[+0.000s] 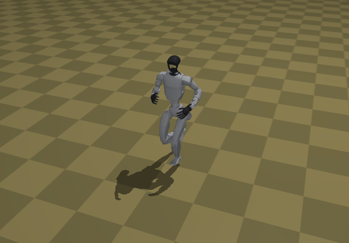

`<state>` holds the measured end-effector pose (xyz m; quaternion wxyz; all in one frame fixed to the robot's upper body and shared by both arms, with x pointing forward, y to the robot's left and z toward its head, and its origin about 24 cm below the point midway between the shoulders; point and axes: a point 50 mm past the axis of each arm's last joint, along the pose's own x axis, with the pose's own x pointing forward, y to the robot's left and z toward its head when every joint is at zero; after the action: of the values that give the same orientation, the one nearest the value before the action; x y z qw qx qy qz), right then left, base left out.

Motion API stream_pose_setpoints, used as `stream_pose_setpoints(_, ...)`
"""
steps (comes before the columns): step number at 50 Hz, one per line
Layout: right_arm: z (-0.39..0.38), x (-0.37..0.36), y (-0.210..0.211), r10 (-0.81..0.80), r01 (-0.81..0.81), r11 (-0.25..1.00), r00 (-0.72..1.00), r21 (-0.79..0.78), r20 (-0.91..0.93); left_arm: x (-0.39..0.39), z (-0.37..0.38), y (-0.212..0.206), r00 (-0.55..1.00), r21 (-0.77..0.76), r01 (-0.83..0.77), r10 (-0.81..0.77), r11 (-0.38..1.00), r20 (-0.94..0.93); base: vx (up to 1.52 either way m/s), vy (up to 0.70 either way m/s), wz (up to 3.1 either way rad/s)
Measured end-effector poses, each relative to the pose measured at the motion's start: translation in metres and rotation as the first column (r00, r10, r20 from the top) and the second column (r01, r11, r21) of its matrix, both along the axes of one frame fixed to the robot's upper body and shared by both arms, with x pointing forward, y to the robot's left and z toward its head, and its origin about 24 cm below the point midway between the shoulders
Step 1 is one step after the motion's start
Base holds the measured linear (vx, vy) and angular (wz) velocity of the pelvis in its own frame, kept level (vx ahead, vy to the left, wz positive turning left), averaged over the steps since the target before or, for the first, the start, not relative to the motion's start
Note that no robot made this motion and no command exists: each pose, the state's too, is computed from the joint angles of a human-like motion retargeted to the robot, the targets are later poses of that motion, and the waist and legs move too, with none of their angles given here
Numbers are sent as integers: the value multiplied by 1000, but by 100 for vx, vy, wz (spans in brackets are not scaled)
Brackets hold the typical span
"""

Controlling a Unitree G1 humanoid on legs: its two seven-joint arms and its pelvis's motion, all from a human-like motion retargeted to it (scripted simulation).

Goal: Run

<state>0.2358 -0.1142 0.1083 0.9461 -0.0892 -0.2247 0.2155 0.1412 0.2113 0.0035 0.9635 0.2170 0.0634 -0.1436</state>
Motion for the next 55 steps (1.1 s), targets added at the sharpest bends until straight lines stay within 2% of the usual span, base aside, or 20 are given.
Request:
stream_pose_setpoints(5, -50, -7, -2, -13, -9, 995, 977, -102, -215, 84, 40, -17, 953, 156, 17, -63, 988, 295, -4, 3, -56)
stream_pose_setpoints(10, -90, -45, -31, -34, -13, 994, 901, -106, -432, 109, 94, -57, 833, 83, 137, -160, 987, 529, 4, -3, -71)
stream_pose_setpoints(15, -118, -87, -60, -110, 59, 993, 793, -104, -599, 92, 99, -83, 789, -10, 298, -240, 955, 566, 2, -8, -59)
stream_pose_setpoints(18, -125, -96, -63, -140, 100, 990, 763, -99, -631, 79, 82, -88, 824, -50, 326, -258, 944, 504, -4, -4, -45)
stream_pose_setpoints(22, -116, -72, -64, -206, 145, 978, 813, -152, -545, 65, 39, -79, 928, -55, 257, -231, 965, 292, -2, -4, -30)
stream_pose_setpoints(25, -86, -23, -56, -246, 186, 963, 902, -195, -354, 52, 3, -55, 983, 9, 151, -151, 989, 108, 0, 0, 0)
stream_pose_setpoints(30, 1, 22, -24, -177, 177, 984, 984, -15, 14, 10, -8, -16, 995, 37, 102, -101, 994, -20, 1, 1, 4)
stream_pose_setpoints(35, 29, 9, 3, -25, 16, 997, 991, 75, 131, -23, -9, 0, 996, -27, 30, -32, 999, -83, 2, 6, 26)
stream_pose_setpoints(40, 13, -3, 15, 16, -19, 999, 996, 27, 92, -2, 2, -10, 999, 7, 39, -39, 999, 28, -4, 5, -48)
stream_pose_setpoints(45, -38, -14, 1, -49, 41, 996, 992, -77, -115, 86, 52, -39, 916, 160, 81, -137, 984, 377, -5, 2, -51)
stream_pose_setpoints(50, -84, -54, -31, -77, 38, 993, 924, -110, -374, 107, 102, -81, 772, 94, 229, -239, 969, 589, 7, -4, -102)
stream_pose_setpoints(55, -106, -74, -47, -142, 80, 986, 863, -146, -485, 87, 92, -103, 763, 26, 354, -305, 935, 570, -1, -7, -67)
